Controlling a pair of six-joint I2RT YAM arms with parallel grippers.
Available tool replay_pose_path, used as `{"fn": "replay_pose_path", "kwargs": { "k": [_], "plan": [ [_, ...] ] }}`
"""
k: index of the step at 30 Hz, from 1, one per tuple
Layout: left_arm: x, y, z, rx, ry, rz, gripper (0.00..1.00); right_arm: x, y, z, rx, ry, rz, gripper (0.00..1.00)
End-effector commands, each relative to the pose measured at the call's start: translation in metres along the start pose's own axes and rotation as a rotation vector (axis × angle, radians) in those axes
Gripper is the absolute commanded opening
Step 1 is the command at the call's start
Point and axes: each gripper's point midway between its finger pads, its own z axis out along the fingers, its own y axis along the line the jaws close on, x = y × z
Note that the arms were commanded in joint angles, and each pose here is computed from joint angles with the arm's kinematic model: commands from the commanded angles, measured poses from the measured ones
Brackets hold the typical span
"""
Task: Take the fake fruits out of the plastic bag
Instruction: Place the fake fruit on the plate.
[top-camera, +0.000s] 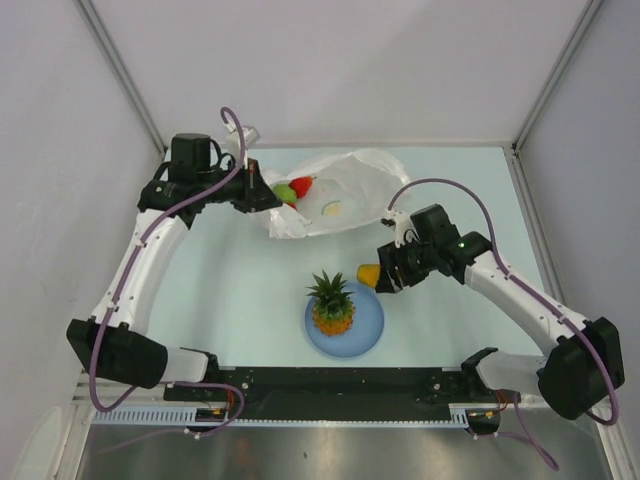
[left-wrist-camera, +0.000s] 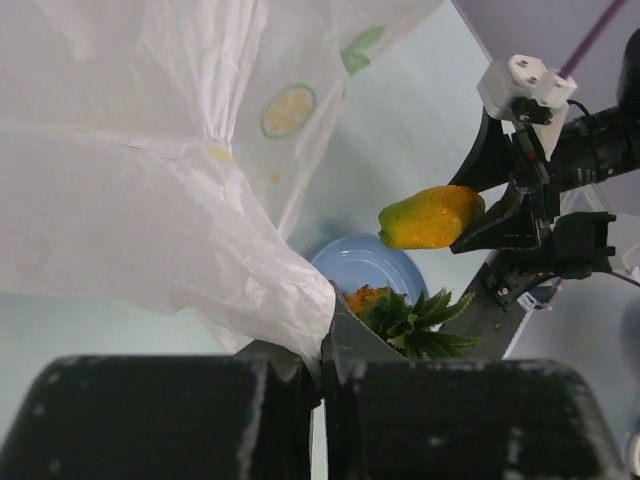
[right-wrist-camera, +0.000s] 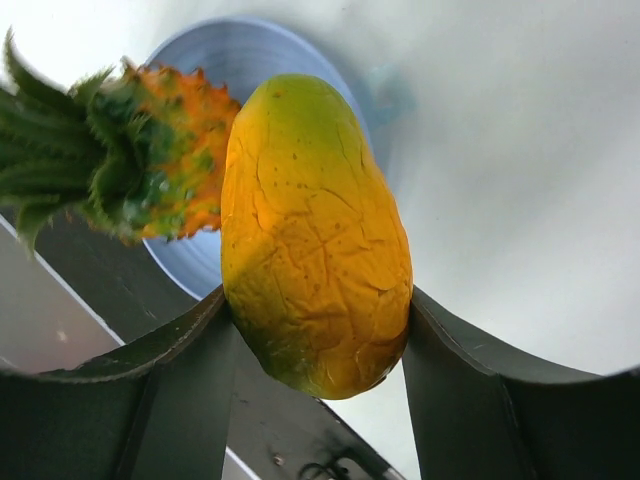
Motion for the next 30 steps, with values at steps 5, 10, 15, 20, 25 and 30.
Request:
{"fn": "replay_pose_path", "kwargs": {
  "k": [5, 10, 15, 20, 25, 30],
  "plan": [
    [-0.012, 0.009, -0.015, -0.039, -0.048, 0.071, 0.04, 0.020, 0.000, 0.026, -0.045, 0.069, 0.233, 0.30],
    [0.009, 0.014, -0.010, -0.029, -0.008, 0.037, 0.04, 0.037, 0.026, 0.035, -0.120, 0.086, 0.182, 0.29],
    [0.022, 0.013, -0.007, -0.013, 0.004, 0.006, 0.04, 0.055, 0.038, 0.041, -0.159, 0.125, 0.176, 0.28],
    [0.022, 0.006, -0.012, 0.002, -0.007, 0.004, 0.04, 0.059, 0.036, 0.048, -0.164, 0.121, 0.222, 0.30],
    [0.024, 0.010, -0.009, 0.004, -0.001, -0.008, 0.04, 0.039, 0.032, 0.058, -0.174, 0.055, 0.262, 0.33],
    [0.026, 0.014, -0.006, 0.002, 0.006, -0.013, 0.04, 0.030, 0.031, 0.069, -0.190, 0.029, 0.273, 0.34]
  ]
}}
